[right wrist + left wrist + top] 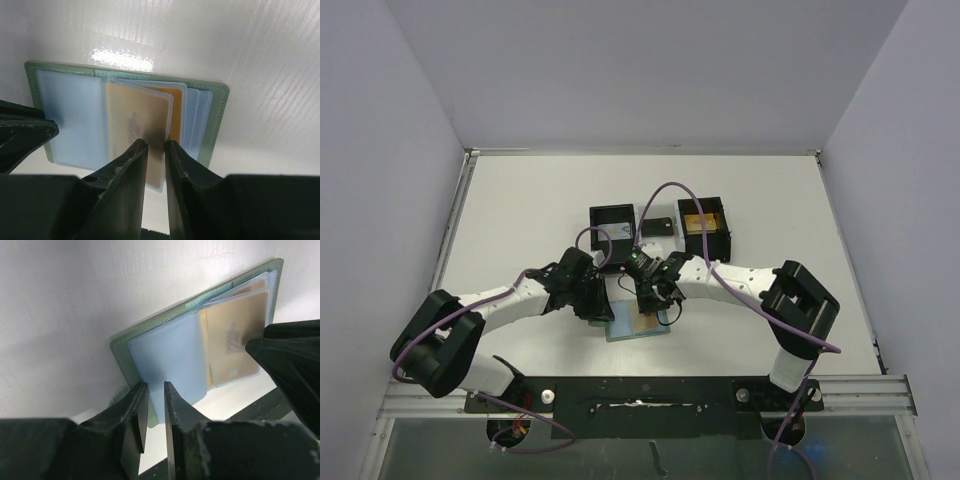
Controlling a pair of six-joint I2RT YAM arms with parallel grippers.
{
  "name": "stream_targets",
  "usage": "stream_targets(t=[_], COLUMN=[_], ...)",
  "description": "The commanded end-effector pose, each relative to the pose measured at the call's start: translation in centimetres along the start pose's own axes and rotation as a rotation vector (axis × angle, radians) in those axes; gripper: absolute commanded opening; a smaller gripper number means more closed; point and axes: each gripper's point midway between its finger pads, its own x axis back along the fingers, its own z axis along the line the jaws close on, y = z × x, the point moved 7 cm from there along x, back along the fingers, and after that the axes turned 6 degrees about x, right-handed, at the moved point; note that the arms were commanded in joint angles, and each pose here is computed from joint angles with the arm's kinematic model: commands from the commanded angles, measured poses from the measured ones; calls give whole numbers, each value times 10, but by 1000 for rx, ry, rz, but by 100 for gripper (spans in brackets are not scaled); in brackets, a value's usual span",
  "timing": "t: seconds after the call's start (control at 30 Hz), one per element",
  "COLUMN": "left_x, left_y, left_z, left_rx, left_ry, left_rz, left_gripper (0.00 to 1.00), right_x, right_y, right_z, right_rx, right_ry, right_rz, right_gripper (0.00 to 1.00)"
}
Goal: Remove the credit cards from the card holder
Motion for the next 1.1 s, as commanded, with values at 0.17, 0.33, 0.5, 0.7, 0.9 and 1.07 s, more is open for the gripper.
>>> stream_targets(t=[0.17, 0.33, 0.5, 0.7, 0.9, 1.07], left_x=[0, 1, 2, 6, 16, 32], left_y=[8, 9, 10, 11, 7, 7], left_z=[-14, -15, -16, -16, -5, 3], left_rx=[-32, -33, -33, -26, 21, 95], left_ry=[-58, -60, -60, -54, 9, 45], left_rz=[-22, -27, -33, -56, -116, -217], left_gripper=[17, 17, 17, 17, 19, 25], right_x=[29, 37, 42, 31, 26, 35], right_y=[19, 23, 25, 27, 33, 38], right_z=[23, 31, 35, 43, 53, 44], right_rx=[12, 6, -7, 13, 47, 23], right_ry=[75, 179, 299, 443, 493, 454], right_rz=[-107, -137, -154, -110, -98, -160], right_gripper=[19, 22, 25, 29, 34, 38])
